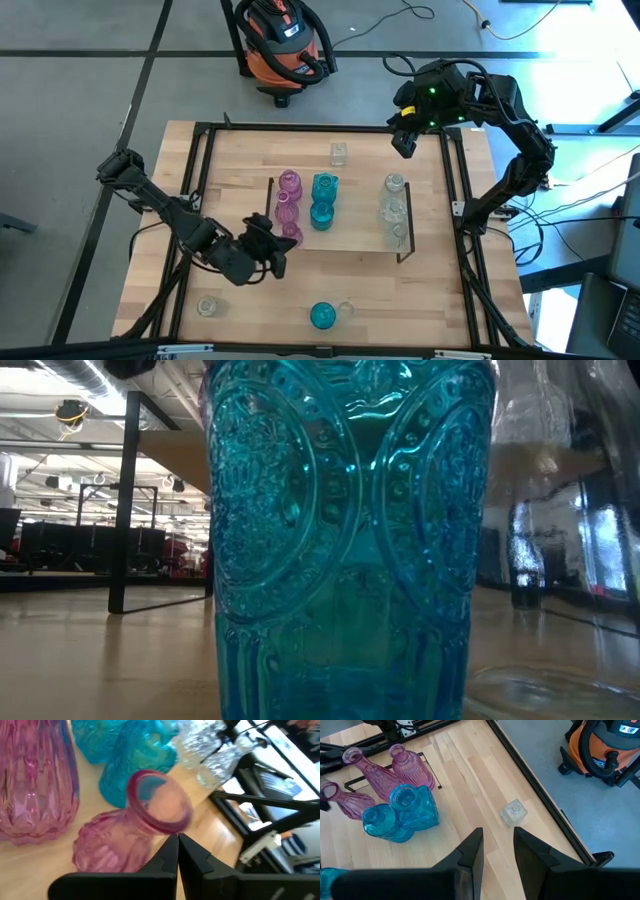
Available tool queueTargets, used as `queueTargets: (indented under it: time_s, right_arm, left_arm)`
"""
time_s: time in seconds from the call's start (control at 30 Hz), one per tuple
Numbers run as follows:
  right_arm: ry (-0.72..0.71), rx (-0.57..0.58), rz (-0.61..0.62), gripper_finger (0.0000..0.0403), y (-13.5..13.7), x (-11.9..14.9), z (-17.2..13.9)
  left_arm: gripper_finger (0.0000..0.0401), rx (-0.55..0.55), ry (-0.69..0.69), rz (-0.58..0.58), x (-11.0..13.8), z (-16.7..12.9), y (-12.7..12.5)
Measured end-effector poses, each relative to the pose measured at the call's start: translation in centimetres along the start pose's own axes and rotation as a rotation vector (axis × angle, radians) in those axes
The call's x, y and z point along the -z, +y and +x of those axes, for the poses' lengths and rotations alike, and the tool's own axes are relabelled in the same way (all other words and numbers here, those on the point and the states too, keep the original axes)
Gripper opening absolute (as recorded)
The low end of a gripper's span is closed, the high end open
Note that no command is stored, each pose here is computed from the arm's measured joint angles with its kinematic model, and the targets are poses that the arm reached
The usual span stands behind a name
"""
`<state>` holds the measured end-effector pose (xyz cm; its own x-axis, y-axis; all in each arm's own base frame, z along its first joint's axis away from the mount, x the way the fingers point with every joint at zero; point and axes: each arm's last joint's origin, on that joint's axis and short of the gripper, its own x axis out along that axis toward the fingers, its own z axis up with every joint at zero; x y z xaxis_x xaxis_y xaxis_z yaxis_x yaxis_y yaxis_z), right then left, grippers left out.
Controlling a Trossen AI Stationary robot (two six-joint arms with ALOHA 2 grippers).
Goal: Sort vases onto shelf
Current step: Put the violet vase on the shelf aligned with the other violet vase, then put the transparent vase on the shelf
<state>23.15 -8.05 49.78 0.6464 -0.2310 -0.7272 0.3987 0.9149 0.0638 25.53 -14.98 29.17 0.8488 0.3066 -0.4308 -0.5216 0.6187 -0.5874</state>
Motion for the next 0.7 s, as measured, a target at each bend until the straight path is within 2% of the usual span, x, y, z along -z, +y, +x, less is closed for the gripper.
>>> queueTargets:
  time_s: [0.2,0.37,0.5,0.7]
  right_arm:
    - [-0.03,-0.003,0.0,0.0095,0.0,-0.3,0.0]
    - [-0.085,-0.008,-0.002,0.0095,0.1,-0.8,0.0]
    - [-0.113,-0.039,-0.002,0.0095,0.2,-1.4,1.1]
    - [-0.188,-0.075,-0.003,0.0095,0.4,-2.4,5.2]
  left_arm:
    - [0.0,0.124,-0.005,0.034,-1.8,-3.1,-0.7]
    - [0.0,0.266,-0.041,0.049,-4.8,-6.4,-0.8]
    - [0.0,0.359,-0.165,0.033,-8.1,-9.0,-0.6]
    - [0.0,0.358,-0.417,0.088,-12.6,-12.0,0.3]
